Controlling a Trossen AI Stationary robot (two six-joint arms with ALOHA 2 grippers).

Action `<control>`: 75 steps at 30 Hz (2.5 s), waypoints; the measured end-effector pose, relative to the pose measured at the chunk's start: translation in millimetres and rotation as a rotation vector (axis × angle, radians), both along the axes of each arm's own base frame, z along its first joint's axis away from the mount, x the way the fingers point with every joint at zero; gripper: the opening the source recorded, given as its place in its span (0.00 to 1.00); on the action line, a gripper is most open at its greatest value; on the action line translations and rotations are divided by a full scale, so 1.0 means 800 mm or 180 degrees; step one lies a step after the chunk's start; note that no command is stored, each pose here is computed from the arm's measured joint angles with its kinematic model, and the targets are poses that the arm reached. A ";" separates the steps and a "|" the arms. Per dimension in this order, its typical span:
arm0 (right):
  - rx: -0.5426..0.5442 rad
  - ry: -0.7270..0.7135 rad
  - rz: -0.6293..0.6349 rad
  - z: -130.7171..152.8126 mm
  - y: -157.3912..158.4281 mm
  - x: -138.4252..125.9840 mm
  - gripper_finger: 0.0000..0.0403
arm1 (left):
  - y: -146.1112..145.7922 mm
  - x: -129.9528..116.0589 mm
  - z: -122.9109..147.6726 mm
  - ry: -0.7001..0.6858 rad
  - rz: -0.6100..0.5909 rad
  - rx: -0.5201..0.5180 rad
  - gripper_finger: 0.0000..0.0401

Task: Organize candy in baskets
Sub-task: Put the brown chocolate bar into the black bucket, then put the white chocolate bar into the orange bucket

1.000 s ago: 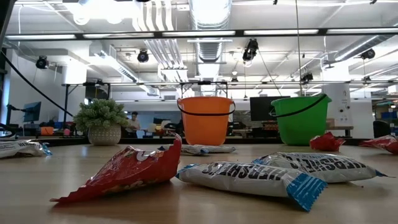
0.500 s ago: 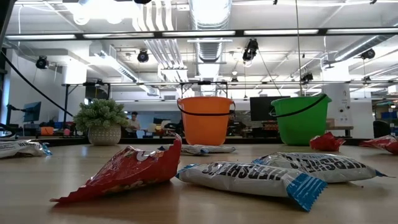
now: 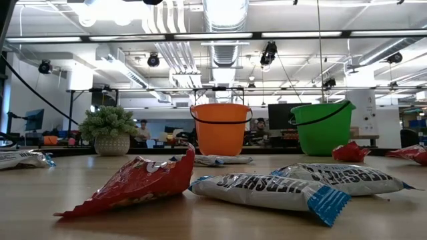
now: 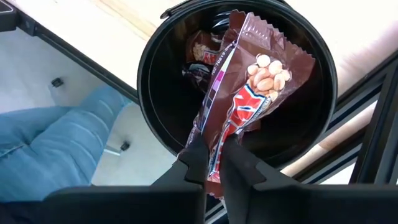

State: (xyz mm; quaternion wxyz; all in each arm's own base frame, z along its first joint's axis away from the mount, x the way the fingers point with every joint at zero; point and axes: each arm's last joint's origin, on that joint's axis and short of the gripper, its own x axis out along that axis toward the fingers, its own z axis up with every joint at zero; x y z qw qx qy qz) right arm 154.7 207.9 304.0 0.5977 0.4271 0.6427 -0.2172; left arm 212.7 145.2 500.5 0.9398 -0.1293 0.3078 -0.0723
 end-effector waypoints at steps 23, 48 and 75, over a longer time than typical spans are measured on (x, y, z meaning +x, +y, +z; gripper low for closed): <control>-0.0195 0.0101 -0.0003 -0.002 -0.007 -0.005 0.42 | -0.007 0.004 0.001 0.0009 0.0033 -0.0481 0.37; -0.1709 -0.1138 -0.0076 0.000 -0.039 0.014 0.42 | -0.081 0.041 -0.005 0.0414 -0.0220 -0.0080 0.58; -0.2449 -0.2073 0.1040 0.091 -0.069 0.029 0.42 | -0.191 0.155 -0.079 0.1378 -0.0059 -0.0062 0.58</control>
